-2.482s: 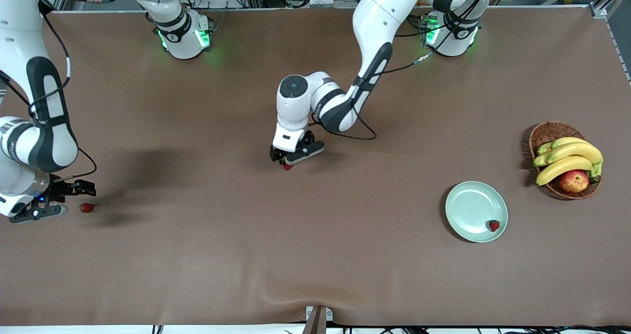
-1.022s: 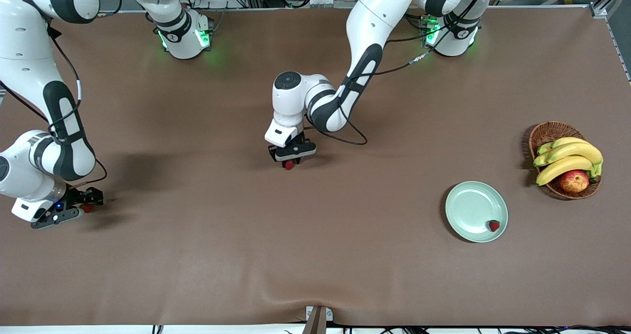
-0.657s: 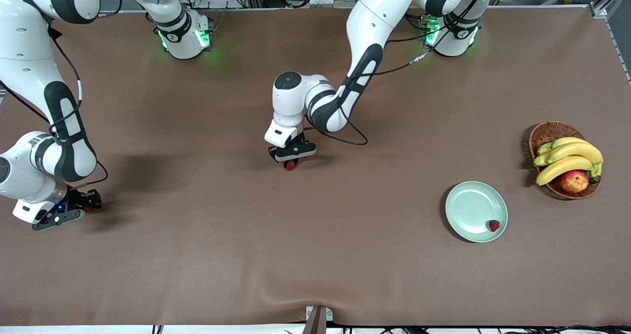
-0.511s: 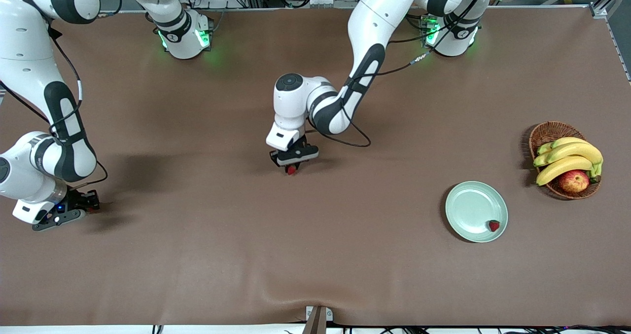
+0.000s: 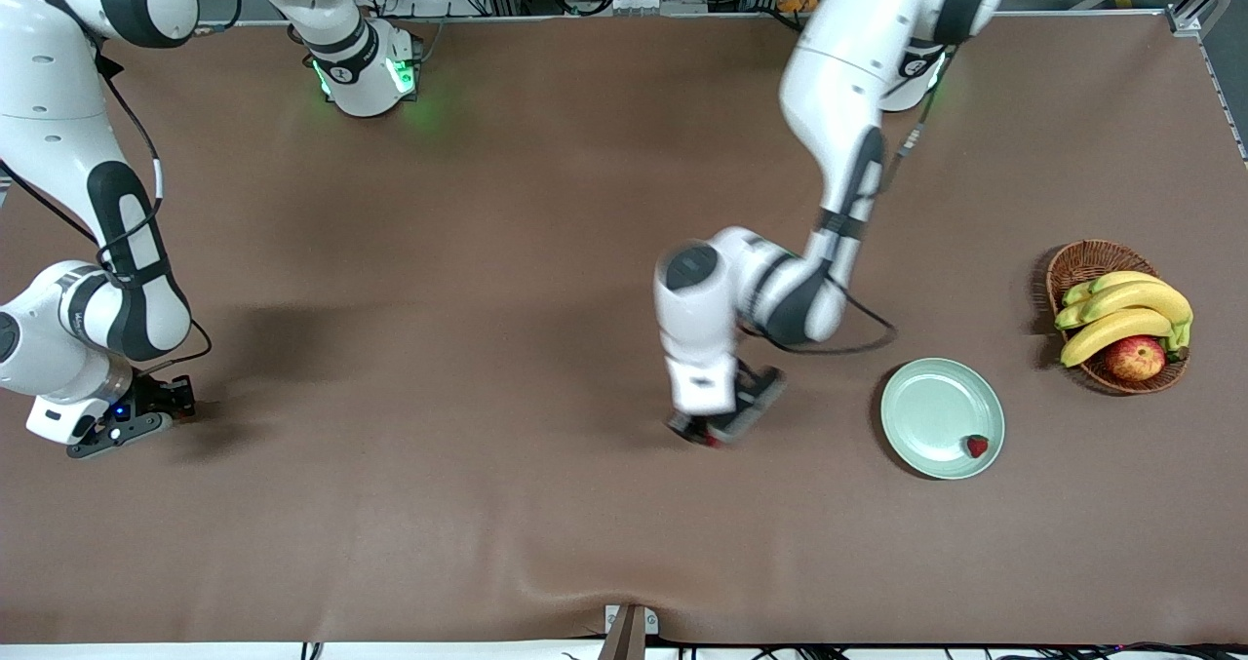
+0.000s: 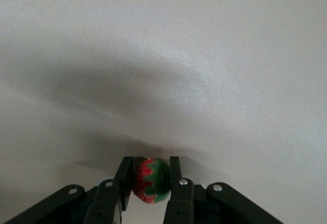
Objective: Collect all strawberries into plate
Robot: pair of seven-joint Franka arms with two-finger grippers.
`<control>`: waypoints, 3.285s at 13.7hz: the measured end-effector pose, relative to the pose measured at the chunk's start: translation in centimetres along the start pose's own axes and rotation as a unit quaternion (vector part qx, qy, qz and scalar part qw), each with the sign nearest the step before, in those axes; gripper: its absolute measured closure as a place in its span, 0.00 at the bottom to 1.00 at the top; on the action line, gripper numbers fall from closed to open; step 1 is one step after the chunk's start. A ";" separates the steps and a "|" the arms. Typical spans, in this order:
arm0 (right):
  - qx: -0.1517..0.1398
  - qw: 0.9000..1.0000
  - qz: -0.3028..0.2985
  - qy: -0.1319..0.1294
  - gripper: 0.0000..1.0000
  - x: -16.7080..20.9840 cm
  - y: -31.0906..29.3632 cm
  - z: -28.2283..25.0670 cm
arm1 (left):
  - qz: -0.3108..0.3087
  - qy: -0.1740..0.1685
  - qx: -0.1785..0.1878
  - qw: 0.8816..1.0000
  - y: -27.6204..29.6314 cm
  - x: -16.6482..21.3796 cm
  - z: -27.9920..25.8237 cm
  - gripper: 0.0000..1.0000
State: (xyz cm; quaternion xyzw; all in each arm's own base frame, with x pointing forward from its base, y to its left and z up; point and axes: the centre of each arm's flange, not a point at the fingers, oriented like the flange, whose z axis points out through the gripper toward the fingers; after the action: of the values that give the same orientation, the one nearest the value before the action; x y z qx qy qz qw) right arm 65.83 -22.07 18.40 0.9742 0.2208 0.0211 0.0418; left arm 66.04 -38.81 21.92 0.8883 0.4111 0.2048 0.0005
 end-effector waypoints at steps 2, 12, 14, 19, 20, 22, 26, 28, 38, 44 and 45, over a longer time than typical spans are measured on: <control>0.018 1.000 -0.012 -0.005 0.67 1.1 -1.1 -0.3 | -0.048 0.009 0.042 0.998 -2.3 7.2 2.3 0.65; 0.090 0.988 0.119 -0.031 0.67 16.0 -23.3 -8.8 | -0.163 -0.042 0.207 0.964 -13.1 23.0 4.5 0.65; 0.121 0.979 0.162 -0.033 0.67 18.0 -29.4 -9.3 | -0.168 -0.063 0.226 0.957 -14.9 22.4 6.1 0.65; 0.149 0.950 0.265 -0.068 0.67 20.3 -44.9 -10.4 | -0.169 -0.072 0.236 0.954 -15.9 22.0 6.9 0.51; 0.149 0.947 0.277 -0.071 0.67 20.4 -47.6 -10.4 | -0.168 -0.073 0.233 0.955 -15.6 21.9 6.6 0.41; 0.151 0.943 0.288 -0.069 0.67 20.5 -51.7 -9.9 | -0.163 -0.080 0.219 0.959 -14.4 21.3 5.1 0.20; 0.147 0.936 0.309 -0.084 0.67 19.5 -58.6 -7.5 | -0.123 -0.117 0.164 0.972 -9.2 16.0 -1.1 0.00; 0.145 0.936 0.312 -0.072 0.67 19.2 -60.5 -5.9 | -0.090 -0.146 0.143 0.975 -6.7 11.1 -3.6 0.00; 0.169 0.913 0.370 -0.010 0.00 22.3 -49.6 -14.9 | -0.108 -0.208 0.063 0.970 -0.9 -7.9 -8.3 0.00; 0.151 0.905 0.396 -0.034 0.00 16.5 -35.2 -32.2 | -0.251 -0.211 -0.008 0.945 1.4 -18.3 -8.2 0.00; 0.137 0.908 0.394 -0.030 0.00 15.0 -33.0 -34.5 | -0.275 -0.197 -0.006 0.941 1.1 -20.5 -8.0 0.00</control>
State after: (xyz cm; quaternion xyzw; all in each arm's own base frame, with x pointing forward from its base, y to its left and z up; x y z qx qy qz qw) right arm 63.11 16.59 50.07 0.9783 -0.1813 -0.0234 -0.0973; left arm 52.06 -55.79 22.02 0.7634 0.6297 0.0200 0.1427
